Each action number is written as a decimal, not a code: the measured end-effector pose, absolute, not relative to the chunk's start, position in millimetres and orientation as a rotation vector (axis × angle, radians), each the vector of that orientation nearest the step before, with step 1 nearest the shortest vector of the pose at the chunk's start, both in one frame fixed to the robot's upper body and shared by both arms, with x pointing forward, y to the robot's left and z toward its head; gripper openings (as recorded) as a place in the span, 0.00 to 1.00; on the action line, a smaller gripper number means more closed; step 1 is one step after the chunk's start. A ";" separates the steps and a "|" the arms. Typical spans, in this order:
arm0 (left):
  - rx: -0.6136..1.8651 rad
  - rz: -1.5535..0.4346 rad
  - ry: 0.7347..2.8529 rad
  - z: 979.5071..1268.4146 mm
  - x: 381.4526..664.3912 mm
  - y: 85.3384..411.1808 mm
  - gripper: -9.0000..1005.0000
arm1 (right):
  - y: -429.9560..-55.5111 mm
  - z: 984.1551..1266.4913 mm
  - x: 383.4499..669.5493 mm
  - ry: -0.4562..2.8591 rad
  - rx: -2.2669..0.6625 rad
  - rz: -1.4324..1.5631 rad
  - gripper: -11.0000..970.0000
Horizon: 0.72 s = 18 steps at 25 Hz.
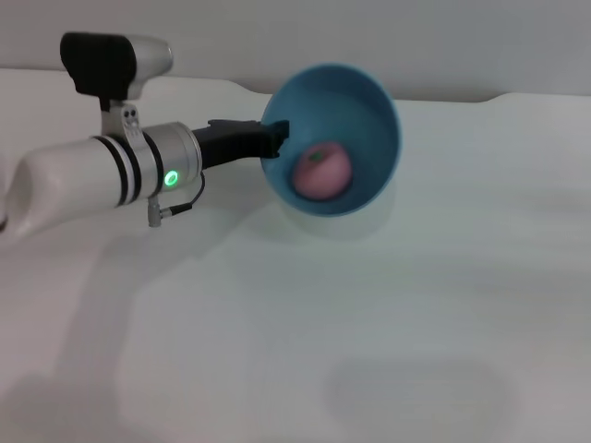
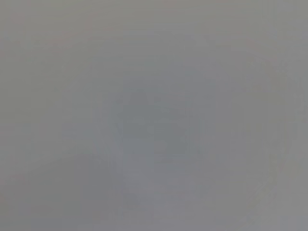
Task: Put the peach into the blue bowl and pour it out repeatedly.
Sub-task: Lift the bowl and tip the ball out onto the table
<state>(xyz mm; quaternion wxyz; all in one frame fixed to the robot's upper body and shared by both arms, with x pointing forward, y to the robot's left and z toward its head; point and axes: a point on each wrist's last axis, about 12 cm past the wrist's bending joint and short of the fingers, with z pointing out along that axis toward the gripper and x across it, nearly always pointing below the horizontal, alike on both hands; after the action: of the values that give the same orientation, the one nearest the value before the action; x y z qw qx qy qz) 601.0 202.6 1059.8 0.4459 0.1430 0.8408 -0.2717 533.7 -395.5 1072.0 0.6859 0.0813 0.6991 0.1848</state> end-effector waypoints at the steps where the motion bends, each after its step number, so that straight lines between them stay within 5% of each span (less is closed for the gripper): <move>1: 0.356 -0.651 2.088 1057.2 600.3 201.3 0.01 | -397.5 1068.2 530.7 1.567 0.197 0.397 0.56; 10: 0.613 -0.050 1.973 1039.1 575.6 148.0 0.01 | -398.9 1059.6 526.7 1.579 0.223 0.367 0.56; 18: 0.666 0.119 1.749 1053.3 552.3 132.0 0.01 | -398.9 1056.5 523.7 1.584 0.233 0.371 0.56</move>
<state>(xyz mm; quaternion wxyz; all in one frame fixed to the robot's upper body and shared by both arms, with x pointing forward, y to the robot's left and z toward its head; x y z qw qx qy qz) 552.3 132.0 1053.3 0.5915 0.2863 0.7520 0.0513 523.7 -398.9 1056.5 0.6811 0.1040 0.7056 0.1654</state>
